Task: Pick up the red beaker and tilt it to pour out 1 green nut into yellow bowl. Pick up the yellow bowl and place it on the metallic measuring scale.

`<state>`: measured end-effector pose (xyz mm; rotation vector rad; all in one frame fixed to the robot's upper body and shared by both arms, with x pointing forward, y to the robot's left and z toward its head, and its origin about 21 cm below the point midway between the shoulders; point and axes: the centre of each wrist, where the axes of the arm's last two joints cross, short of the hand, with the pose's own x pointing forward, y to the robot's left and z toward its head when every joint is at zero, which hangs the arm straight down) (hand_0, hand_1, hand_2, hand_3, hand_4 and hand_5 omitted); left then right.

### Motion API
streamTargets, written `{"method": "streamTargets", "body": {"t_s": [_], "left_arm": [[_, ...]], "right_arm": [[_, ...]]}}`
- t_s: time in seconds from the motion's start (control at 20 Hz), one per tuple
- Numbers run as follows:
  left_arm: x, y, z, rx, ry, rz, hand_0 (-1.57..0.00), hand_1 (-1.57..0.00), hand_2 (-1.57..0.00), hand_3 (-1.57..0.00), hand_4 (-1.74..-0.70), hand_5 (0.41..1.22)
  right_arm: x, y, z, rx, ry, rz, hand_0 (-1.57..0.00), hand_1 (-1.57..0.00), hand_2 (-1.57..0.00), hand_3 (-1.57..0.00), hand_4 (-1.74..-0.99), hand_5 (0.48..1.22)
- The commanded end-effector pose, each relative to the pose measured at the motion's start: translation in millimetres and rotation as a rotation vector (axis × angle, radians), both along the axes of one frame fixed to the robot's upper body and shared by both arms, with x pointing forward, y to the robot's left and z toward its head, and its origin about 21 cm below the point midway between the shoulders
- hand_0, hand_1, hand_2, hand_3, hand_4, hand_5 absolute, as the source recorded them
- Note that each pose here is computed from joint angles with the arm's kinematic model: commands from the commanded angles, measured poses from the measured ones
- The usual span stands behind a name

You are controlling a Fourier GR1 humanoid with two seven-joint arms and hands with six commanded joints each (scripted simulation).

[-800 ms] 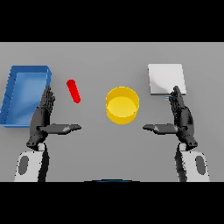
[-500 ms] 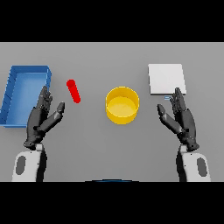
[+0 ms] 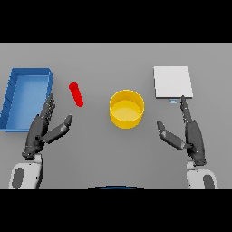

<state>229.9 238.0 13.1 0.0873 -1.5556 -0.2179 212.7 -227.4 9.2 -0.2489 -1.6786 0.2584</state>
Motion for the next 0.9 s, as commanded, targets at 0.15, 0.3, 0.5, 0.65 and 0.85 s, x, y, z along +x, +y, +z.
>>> {"method": "streamTargets", "body": {"t_s": [0.15,0.3,0.5,0.65,0.85], "left_arm": [[20.5,-12,-18,0.013,0.019,-0.021,0.00,0.00,0.00,0.00,-1.21,0.615],[37.3,-18,-26,0.046,0.004,-0.021,0.00,0.00,0.00,0.00,-1.23,0.629],[67.7,-18,-28,0.066,0.020,-0.022,0.00,0.00,0.00,0.00,-1.25,0.660],[81.1,-24,-32,0.064,0.008,-0.030,0.00,0.00,0.00,0.00,-1.27,0.677],[94.6,-26,-32,0.065,0.019,-0.033,0.00,0.00,0.00,0.00,-1.29,0.688]], "right_arm": [[-2.0,-1,-1,0.008,0.006,0.023,0.00,0.00,0.00,0.00,-1.236,0.623],[-1.3,-6,-1,0.021,-0.004,0.016,0.00,0.00,0.00,0.00,-1.260,0.633],[-1.3,-4,-3,0.032,-0.007,0.037,0.00,0.00,0.00,0.00,-1.281,0.635],[0.5,-3,-4,0.020,-0.003,0.032,0.00,0.00,0.00,0.00,-1.268,0.635],[-1.8,-2,0,0.025,-0.011,0.030,0.00,0.00,0.00,0.00,-1.267,0.640]]}}
